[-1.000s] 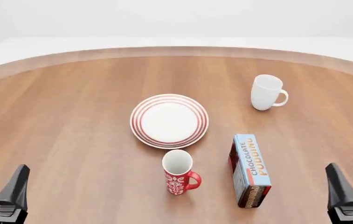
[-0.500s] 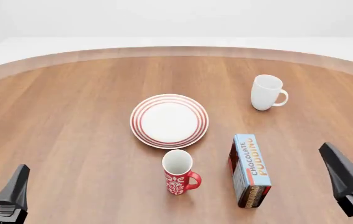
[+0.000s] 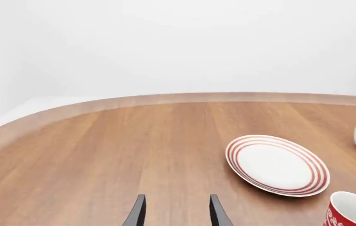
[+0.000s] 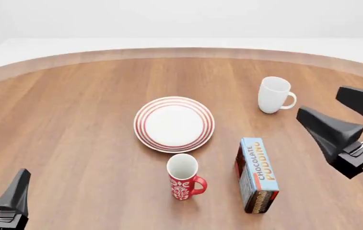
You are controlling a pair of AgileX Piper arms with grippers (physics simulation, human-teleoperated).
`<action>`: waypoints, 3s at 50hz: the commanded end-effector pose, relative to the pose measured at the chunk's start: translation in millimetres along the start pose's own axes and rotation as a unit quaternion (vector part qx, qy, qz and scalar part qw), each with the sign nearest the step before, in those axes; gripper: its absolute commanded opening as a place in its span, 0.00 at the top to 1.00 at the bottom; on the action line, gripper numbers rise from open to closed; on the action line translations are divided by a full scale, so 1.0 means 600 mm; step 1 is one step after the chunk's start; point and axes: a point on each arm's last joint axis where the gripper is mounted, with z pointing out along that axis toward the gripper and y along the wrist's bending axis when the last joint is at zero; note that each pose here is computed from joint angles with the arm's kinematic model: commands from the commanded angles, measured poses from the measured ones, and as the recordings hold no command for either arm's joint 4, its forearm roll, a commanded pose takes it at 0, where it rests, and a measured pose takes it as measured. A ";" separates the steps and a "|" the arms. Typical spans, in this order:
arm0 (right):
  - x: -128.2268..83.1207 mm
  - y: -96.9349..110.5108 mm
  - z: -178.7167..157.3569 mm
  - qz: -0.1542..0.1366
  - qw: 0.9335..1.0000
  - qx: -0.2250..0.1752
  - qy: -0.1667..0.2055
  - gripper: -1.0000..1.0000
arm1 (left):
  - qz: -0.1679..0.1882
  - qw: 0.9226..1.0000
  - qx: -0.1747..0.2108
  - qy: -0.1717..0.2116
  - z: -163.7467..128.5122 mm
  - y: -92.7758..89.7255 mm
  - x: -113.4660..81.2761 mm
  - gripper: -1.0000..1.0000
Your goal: Pick up the red mug and put it on the plate
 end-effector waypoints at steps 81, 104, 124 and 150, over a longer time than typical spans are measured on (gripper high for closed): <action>0.098 0.113 0.163 -0.039 0.940 -0.161 0.299 0.00 | 0.000 1.000 0.000 0.000 0.000 0.000 0.000 0.00; 0.156 0.134 0.200 -0.039 0.931 -0.165 0.324 0.00 | 0.000 1.000 0.000 0.000 0.000 0.000 0.000 0.00; 0.187 0.130 0.221 -0.042 0.930 -0.154 0.332 0.00 | 0.000 1.000 0.000 0.000 0.000 0.000 0.000 0.00; 0.228 0.139 0.229 -0.032 0.926 -0.153 0.344 0.00 | 0.000 1.000 0.000 0.000 0.000 0.000 0.000 0.00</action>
